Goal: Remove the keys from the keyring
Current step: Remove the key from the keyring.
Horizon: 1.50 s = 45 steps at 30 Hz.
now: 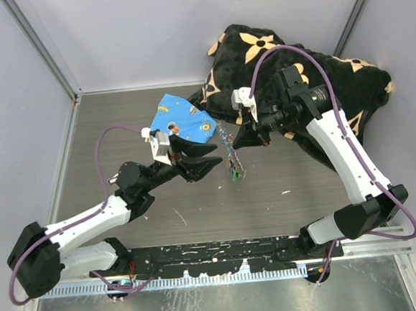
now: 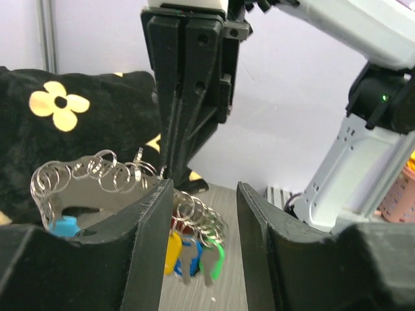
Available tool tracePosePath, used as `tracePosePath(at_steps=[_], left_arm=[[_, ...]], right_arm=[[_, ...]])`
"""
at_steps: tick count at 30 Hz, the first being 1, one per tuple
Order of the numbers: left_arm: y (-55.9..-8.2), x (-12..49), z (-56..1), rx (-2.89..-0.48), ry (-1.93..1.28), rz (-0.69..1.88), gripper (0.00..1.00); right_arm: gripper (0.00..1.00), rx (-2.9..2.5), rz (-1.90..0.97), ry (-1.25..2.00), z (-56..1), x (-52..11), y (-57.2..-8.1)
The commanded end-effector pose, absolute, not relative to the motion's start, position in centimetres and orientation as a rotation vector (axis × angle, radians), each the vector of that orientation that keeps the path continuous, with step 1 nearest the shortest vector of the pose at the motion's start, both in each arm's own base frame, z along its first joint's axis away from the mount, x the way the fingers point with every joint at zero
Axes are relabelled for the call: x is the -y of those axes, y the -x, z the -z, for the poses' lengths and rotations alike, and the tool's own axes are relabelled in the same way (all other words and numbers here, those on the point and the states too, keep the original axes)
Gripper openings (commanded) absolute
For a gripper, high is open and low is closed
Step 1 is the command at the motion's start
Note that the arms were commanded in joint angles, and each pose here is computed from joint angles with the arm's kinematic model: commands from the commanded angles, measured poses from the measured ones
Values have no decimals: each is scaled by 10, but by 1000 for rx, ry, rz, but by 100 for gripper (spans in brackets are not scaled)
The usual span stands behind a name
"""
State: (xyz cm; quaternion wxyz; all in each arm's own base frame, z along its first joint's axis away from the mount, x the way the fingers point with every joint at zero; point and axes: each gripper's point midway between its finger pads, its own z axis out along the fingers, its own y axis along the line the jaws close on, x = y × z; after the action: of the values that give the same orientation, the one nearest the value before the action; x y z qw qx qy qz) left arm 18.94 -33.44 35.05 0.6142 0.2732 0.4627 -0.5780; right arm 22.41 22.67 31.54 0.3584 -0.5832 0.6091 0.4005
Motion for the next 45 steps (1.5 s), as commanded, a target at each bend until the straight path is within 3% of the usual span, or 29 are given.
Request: tracePosePath(at_steps=[1, 14, 26, 45], left_arm=[[-177, 330, -347, -1075, -864, 1185, 46], [-164, 353, -334, -1054, -1149, 1049, 24], [-187, 355, -332, -1089, -1091, 907, 30], [-192, 371, -335, -1069, -1104, 942, 27]], right_arm=[[1, -1509, -848, 1625, -326, -221, -221], [1, -1530, -679, 1754, -315, -224, -218], [1, -1516, -698, 1792, -310, -226, -210], [1, -1487, -729, 1821, -309, -232, -202]])
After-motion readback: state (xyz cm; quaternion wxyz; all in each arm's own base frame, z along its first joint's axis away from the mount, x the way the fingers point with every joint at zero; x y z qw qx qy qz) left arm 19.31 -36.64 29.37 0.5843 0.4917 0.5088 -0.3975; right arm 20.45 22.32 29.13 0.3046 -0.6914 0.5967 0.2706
